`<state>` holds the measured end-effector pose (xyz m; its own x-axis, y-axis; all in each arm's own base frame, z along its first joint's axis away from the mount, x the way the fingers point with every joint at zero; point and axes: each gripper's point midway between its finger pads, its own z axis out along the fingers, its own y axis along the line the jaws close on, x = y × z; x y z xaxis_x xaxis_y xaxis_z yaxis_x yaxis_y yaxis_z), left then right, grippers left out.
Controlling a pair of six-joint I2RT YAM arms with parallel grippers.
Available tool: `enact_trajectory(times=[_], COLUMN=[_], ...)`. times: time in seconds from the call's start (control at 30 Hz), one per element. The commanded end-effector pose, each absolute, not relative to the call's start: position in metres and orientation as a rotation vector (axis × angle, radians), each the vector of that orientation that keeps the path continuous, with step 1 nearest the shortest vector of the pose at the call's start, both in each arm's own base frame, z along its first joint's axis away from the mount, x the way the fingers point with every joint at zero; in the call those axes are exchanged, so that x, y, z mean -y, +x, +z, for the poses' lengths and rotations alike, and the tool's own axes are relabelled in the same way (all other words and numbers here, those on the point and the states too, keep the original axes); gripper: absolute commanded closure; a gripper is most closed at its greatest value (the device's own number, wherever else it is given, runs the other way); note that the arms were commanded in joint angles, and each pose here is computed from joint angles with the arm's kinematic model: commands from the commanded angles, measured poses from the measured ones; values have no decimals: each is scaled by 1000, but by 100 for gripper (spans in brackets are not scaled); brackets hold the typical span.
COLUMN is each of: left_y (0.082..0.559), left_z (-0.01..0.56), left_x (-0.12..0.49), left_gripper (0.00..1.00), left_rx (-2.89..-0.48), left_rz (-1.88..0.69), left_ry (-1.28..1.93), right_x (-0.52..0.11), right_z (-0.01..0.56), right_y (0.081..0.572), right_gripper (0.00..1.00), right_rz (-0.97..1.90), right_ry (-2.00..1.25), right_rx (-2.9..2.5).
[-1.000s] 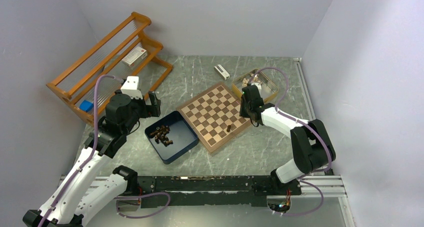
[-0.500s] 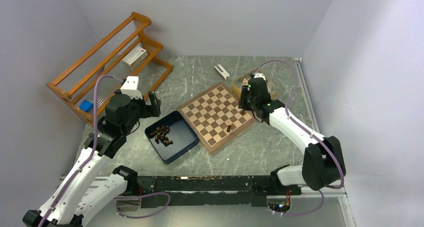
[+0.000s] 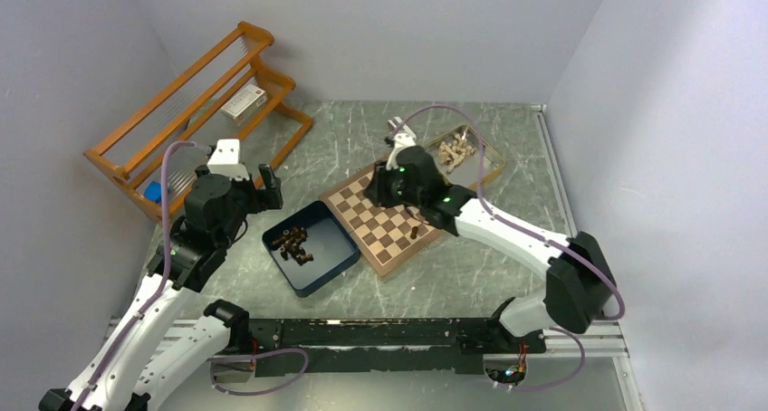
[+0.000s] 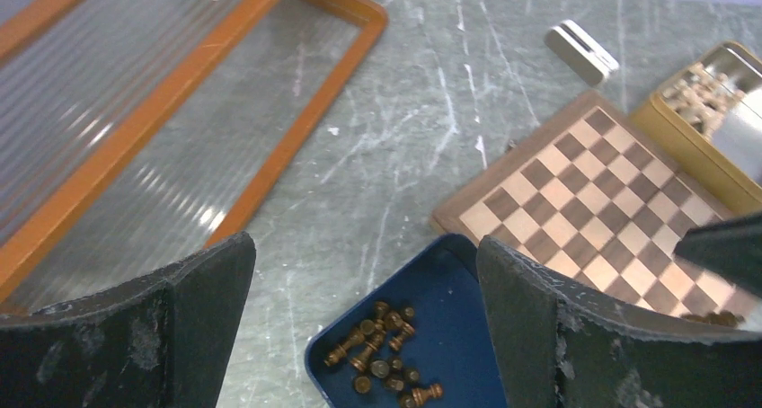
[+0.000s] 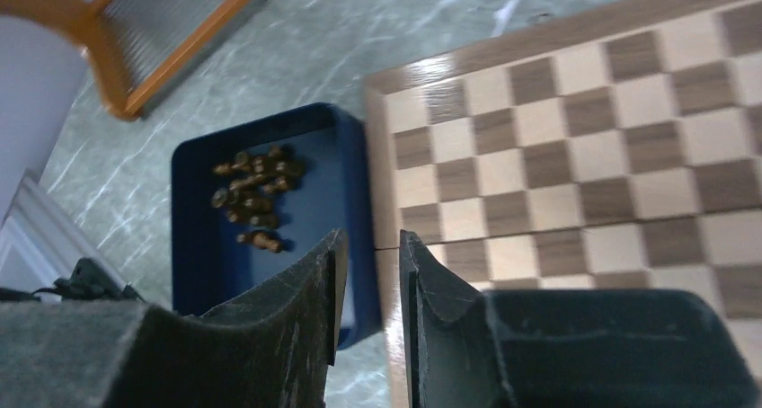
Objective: Set up the chess pieces on the board
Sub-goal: Pick up the chess piece from the storage box.
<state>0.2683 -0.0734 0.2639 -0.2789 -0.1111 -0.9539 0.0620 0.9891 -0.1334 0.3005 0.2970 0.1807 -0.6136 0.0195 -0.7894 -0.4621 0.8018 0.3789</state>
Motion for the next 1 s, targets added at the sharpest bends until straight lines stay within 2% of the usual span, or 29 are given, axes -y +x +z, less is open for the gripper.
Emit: enact_trajectory(times=[0.0,0.53,0.97], left_y=[264,252,252], left_z=[280,296,296], left_x=[46,27,26], left_gripper=[2,2,2], left_rx=[-1791,-1735,-1736], left_rz=[-65,-25,-22], left_ry=[-165,-242,-247], right_x=[-352,-467,-485], right_z=[182,105,64], right_y=[291,235,220], right_gripper=[69,66,67], right_rz=[819,794,722], right_ry=[-396,-726,-844], right_rx=[-2101,-2206,-2239])
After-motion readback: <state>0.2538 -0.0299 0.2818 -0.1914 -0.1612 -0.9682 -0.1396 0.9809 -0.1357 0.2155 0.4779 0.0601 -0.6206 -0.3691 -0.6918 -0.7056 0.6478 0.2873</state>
